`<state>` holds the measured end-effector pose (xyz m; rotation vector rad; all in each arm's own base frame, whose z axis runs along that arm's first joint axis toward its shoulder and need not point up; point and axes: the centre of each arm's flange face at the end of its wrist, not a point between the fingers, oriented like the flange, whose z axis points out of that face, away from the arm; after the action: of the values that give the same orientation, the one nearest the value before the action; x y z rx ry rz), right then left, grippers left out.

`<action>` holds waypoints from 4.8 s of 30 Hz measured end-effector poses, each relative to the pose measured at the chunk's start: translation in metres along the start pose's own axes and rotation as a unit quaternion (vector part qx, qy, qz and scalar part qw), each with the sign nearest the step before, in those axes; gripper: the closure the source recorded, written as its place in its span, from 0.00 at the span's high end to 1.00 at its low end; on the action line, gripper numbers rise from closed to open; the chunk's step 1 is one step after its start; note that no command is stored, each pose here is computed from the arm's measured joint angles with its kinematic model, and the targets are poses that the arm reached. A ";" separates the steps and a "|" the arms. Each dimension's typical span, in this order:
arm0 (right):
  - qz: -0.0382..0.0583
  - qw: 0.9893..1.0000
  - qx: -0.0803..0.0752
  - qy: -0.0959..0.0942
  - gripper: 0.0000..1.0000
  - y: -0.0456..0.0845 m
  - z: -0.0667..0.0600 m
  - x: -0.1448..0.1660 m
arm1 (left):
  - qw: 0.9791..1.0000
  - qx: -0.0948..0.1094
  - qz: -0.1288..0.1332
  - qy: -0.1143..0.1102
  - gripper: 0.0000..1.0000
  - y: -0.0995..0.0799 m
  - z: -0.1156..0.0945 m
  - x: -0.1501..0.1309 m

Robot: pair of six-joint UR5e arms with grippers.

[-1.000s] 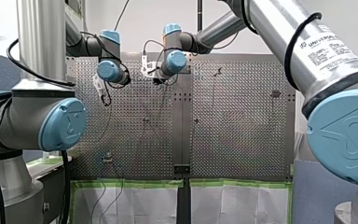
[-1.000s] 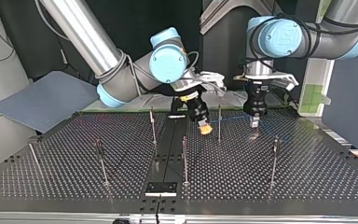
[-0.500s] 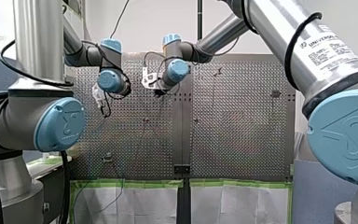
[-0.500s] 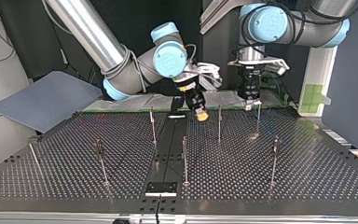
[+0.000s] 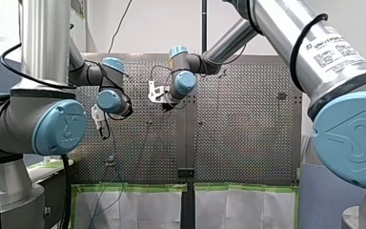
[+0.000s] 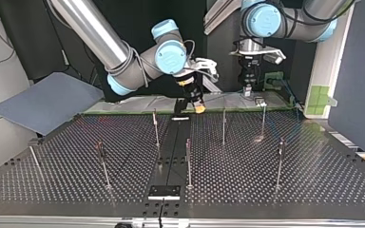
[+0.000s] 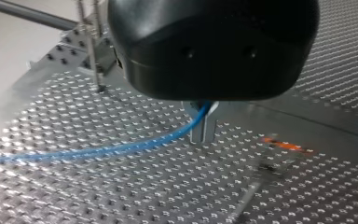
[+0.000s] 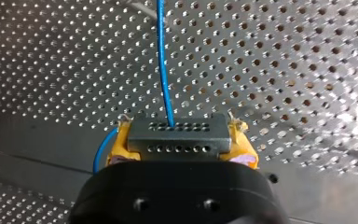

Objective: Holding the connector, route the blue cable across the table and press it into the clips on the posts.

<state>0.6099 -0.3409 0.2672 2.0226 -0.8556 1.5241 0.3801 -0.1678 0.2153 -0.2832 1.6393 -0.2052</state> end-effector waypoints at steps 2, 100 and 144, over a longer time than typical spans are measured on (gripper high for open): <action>0.002 1.000 -0.002 0.002 0.00 0.004 0.001 -0.003 | 1.000 0.004 0.000 0.004 0.00 0.001 0.001 0.008; 0.057 0.997 -0.045 0.007 0.00 0.104 0.064 -0.065 | 0.996 -0.022 0.040 0.078 0.99 0.022 0.142 0.049; 0.061 0.996 -0.059 0.003 0.00 0.121 0.065 -0.066 | 0.993 0.096 0.028 0.058 0.99 -0.099 0.040 0.032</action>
<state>0.5541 -0.4564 0.1854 1.9120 -1.0587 1.5050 0.4235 -0.2706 0.2111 -0.0806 1.7266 -0.3391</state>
